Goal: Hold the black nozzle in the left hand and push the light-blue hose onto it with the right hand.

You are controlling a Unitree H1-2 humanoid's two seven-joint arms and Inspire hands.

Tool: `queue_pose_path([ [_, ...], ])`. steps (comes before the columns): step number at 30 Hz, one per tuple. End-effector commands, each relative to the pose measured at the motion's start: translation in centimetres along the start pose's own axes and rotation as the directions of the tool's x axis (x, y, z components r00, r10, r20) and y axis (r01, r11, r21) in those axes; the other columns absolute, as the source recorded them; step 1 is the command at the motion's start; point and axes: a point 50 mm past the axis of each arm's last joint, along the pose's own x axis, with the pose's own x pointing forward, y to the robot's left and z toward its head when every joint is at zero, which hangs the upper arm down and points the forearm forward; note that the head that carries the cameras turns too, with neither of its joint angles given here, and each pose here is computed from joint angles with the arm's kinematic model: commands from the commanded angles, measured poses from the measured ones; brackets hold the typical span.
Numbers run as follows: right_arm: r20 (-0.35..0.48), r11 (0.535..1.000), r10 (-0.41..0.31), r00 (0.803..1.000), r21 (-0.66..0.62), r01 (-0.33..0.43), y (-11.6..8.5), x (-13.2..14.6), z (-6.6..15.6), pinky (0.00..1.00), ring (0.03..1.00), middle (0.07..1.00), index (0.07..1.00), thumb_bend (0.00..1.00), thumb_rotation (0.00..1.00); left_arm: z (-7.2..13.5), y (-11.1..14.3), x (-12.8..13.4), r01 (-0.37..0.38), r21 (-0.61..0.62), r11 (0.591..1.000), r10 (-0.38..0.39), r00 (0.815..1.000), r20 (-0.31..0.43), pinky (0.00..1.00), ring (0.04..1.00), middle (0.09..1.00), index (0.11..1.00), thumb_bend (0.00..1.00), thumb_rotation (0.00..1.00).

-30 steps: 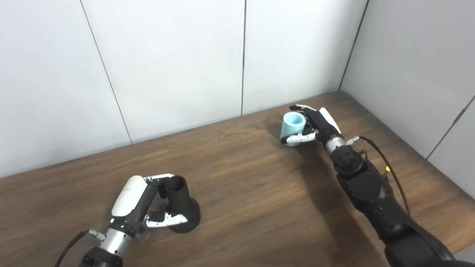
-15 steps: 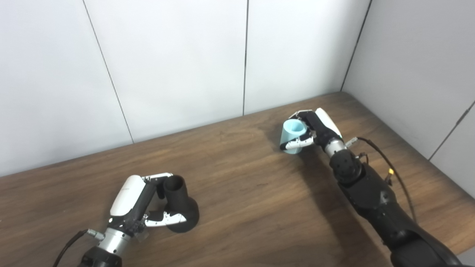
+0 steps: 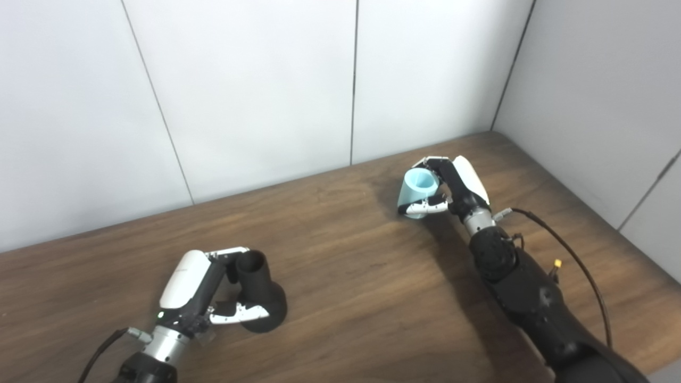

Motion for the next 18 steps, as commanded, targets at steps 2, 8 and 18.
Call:
queue_pose_path([
  [2,0.075,0.985,-0.057,0.996,0.169,0.043,-1.4,2.2,5.0,0.38,0.427,0.490,0.495,0.52,0.00,-1.7,-5.6,-5.5,0.166,-0.031,0.986,-0.169,0.975,-0.144,0.36,0.404,0.460,0.497,0.50,0.00],
  [8,0.135,0.954,0.020,0.991,0.294,-0.059,-1.7,2.9,10.8,0.34,0.413,0.492,0.513,0.52,0.00,-0.5,-6.6,-4.5,0.168,-0.022,0.986,-0.170,0.977,-0.132,0.36,0.395,0.462,0.497,0.50,0.00],
  [18,0.284,0.909,0.226,0.932,0.281,-0.306,-0.8,4.0,18.8,0.31,0.399,0.489,0.521,0.52,0.00,0.1,-7.6,-3.6,0.157,-0.036,0.987,-0.161,0.979,-0.127,0.33,0.385,0.443,0.521,0.50,0.00],
])
